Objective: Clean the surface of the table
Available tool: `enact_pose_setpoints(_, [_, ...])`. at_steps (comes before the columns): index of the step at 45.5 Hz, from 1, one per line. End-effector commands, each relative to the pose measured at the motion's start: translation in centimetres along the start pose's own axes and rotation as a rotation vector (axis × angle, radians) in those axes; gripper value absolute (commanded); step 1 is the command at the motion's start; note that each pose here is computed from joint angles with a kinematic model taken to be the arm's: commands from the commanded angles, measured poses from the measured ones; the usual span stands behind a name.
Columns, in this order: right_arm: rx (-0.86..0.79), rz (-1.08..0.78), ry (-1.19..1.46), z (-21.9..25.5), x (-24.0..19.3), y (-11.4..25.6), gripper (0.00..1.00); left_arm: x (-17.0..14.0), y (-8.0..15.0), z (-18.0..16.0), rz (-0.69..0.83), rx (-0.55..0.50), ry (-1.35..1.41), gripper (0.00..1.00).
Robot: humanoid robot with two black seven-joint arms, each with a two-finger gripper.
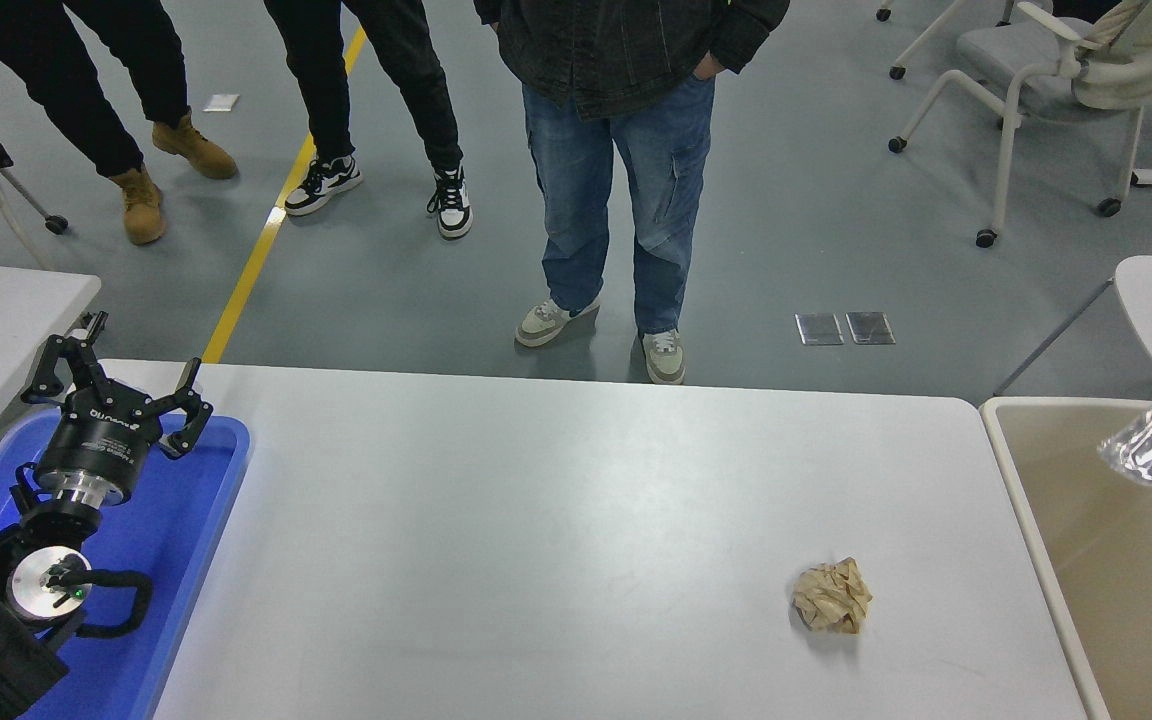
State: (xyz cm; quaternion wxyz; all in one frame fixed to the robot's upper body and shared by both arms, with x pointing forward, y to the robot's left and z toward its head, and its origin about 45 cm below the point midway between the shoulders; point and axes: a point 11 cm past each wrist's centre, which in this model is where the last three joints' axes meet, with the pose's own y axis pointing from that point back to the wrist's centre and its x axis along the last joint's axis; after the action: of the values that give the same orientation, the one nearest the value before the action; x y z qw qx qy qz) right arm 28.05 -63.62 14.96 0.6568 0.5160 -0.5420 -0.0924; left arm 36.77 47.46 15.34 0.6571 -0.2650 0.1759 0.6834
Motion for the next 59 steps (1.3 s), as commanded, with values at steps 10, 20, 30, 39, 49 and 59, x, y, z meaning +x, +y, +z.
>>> enact_pose_setpoints(10, [-0.024, -0.027, 0.029, 0.8, -5.5, -2.1, 0.00, 0.0, 0.0, 0.0, 0.000, 0.000, 0.000, 1.00])
enact_pose_setpoints(20, [-0.028, -0.027, 0.032, 1.0, -5.9, -2.2, 0.00, 0.0, 0.0, 0.0, 0.000, 0.000, 0.000, 1.00])
enact_pose_setpoints(30, [-0.030, -0.025, 0.032, 1.1, -5.9, -2.2, 0.00, 0.0, 0.0, 0.0, 0.000, 0.000, 0.000, 1.00])
enact_pose_setpoints(39, [-0.027, -0.012, 0.029, 1.0, -5.7, -2.2, 0.14, 0.0, 0.0, 0.0, 0.000, 0.000, 0.000, 1.00])
enact_pose_setpoints(49, [-0.016, 0.070, 0.020, 0.7, -4.9, -2.2, 0.73, 0.0, 0.0, 0.0, 0.000, 0.000, 0.000, 1.00])
enact_pose_setpoints(59, [0.047, 0.091, -0.134, -0.7, -4.0, -2.0, 0.96, 0.0, 0.0, 0.0, 0.000, 0.000, 0.000, 1.00])
